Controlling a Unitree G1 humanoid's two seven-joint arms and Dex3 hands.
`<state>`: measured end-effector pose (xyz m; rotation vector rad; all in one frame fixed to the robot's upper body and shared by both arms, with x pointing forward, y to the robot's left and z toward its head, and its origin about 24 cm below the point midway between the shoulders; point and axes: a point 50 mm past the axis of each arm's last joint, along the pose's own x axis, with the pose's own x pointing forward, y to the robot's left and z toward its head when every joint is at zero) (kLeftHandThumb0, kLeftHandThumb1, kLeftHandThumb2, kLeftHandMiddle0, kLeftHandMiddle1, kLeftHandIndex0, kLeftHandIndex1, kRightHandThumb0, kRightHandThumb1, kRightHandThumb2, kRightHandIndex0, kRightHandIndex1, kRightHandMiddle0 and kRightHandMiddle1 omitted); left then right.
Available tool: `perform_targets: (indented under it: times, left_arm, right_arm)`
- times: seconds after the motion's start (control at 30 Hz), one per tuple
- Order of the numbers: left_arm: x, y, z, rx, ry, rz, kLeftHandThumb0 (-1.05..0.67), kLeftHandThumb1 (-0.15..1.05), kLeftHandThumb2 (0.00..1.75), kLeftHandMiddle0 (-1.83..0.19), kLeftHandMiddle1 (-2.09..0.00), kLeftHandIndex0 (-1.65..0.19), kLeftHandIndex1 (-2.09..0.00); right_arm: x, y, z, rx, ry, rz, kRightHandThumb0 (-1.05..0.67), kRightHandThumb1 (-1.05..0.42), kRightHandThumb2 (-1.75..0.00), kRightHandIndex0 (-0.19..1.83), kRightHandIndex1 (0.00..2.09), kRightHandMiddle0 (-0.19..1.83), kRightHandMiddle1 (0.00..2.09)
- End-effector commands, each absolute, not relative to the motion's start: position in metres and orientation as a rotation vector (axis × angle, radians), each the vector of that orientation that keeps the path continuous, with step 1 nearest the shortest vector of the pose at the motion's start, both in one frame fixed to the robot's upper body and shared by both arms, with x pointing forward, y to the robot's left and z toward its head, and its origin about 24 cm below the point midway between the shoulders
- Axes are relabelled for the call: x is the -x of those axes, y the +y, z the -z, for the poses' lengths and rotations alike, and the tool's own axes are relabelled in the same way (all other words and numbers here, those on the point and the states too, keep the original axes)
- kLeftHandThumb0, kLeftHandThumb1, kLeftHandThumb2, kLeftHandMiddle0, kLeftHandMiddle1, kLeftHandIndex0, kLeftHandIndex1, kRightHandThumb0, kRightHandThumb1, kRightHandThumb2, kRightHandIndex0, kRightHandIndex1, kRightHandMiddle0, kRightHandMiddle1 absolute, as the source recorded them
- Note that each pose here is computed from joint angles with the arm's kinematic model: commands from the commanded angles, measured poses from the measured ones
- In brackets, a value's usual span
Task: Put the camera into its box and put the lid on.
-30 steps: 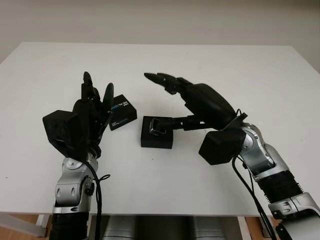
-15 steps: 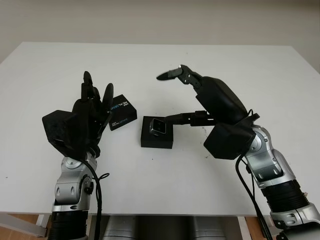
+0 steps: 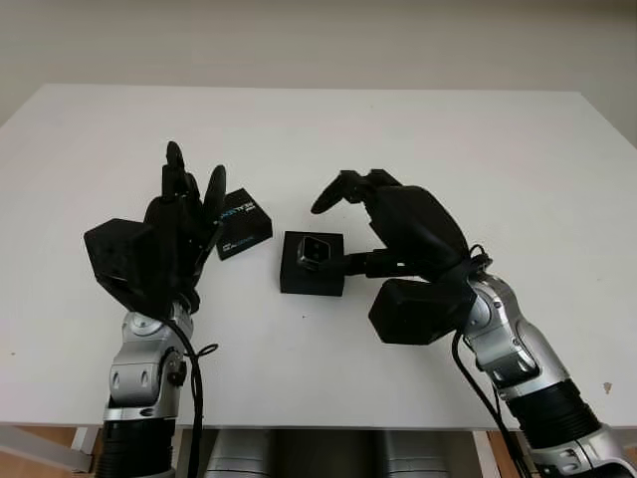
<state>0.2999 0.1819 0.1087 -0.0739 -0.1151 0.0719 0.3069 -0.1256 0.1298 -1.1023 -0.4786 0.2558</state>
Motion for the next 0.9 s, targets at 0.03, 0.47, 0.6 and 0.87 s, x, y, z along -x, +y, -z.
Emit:
perform_targets:
  times: [0.03, 0.47, 0.6, 0.87]
  left_arm:
    - [-0.304, 0.181, -0.115, 0.074, -0.137, -0.071, -0.69, 1.05, 0.38, 0.19, 0.0, 0.19, 0.0]
    - [-0.302, 0.182, -0.114, 0.063, -0.136, -0.064, -0.7, 1.05, 0.39, 0.19, 0.0, 0.19, 0.0]
    - [-0.302, 0.181, -0.115, 0.063, -0.136, -0.061, -0.71, 1.05, 0.39, 0.19, 0.0, 0.19, 0.0]
    - [-0.302, 0.182, -0.115, 0.067, -0.132, -0.063, -0.71, 1.05, 0.38, 0.19, 0.0, 0.19, 0.0]
  right_arm:
    - [-0.305, -0.12, -0.129, 1.087, -0.477, -0.252, -0.74, -0.93, -0.06, 0.03, 0.97, 0.16, 1.2]
    - [-0.307, -0.113, -0.12, 1.074, -0.465, -0.2, -0.75, -0.94, -0.06, 0.06, 1.08, 0.27, 1.21]
    - [-0.306, -0.111, -0.118, 1.075, -0.457, -0.2, -0.75, -0.93, -0.05, 0.06, 1.09, 0.27, 1.19]
    - [-0.306, -0.11, -0.115, 1.079, -0.414, -0.212, -0.75, -0.94, -0.05, 0.04, 1.06, 0.27, 1.12]
